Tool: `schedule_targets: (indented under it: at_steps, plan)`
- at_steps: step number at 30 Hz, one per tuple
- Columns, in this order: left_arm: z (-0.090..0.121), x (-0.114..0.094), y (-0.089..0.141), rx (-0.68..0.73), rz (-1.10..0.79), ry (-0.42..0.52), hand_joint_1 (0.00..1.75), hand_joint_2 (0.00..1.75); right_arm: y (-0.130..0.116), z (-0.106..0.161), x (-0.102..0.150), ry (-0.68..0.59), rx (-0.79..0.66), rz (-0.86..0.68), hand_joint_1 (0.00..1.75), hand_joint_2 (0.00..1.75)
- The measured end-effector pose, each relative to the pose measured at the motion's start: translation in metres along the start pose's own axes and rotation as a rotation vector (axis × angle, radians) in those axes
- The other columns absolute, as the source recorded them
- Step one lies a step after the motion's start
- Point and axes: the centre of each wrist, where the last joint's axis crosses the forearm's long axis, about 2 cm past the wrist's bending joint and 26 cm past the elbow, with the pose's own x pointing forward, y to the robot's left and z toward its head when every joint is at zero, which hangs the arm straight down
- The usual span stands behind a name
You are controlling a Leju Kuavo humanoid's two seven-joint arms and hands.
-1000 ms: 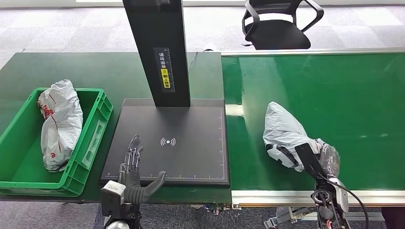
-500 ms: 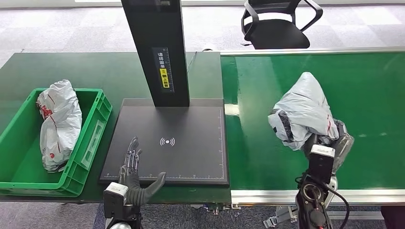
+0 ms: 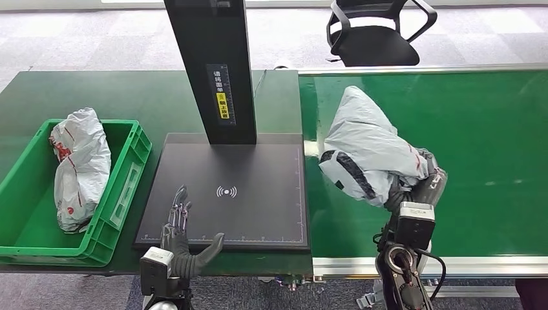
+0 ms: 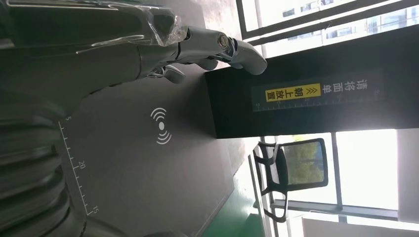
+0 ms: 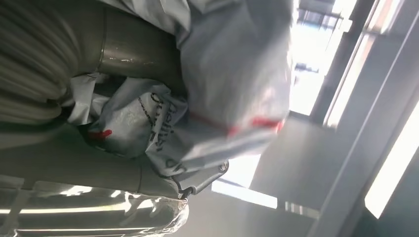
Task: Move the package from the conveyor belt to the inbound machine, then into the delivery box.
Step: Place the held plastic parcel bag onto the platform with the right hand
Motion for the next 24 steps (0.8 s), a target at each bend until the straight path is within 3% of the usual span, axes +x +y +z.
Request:
schedule_targets:
  at_steps: [4,8,13,20,24]
  plan:
    - [-0.001,-0.001,-0.001,-0.024,0.001,-0.006,0.0,1.75,0.032,-0.012,0.004,-0.006,0.292,-0.29,1.75,1.75]
    - [-0.007,-0.001,-0.002,-0.056,-0.005,-0.014,0.0,1.75,0.083,-0.017,0.003,0.06,0.603,-0.422,1.75,1.75]
    - [-0.006,-0.001,-0.002,-0.063,-0.012,0.01,0.0,1.75,0.132,-0.006,-0.004,0.323,0.84,-0.299,1.75,1.75]
    - [-0.007,0.0,-0.003,-0.07,-0.014,0.031,0.0,1.75,0.147,0.013,-0.015,0.543,0.966,-0.218,1.75,1.75]
    - [-0.007,0.0,-0.003,-0.074,-0.018,0.033,0.0,1.75,0.15,0.008,-0.016,0.612,0.955,-0.128,0.03,1.75]
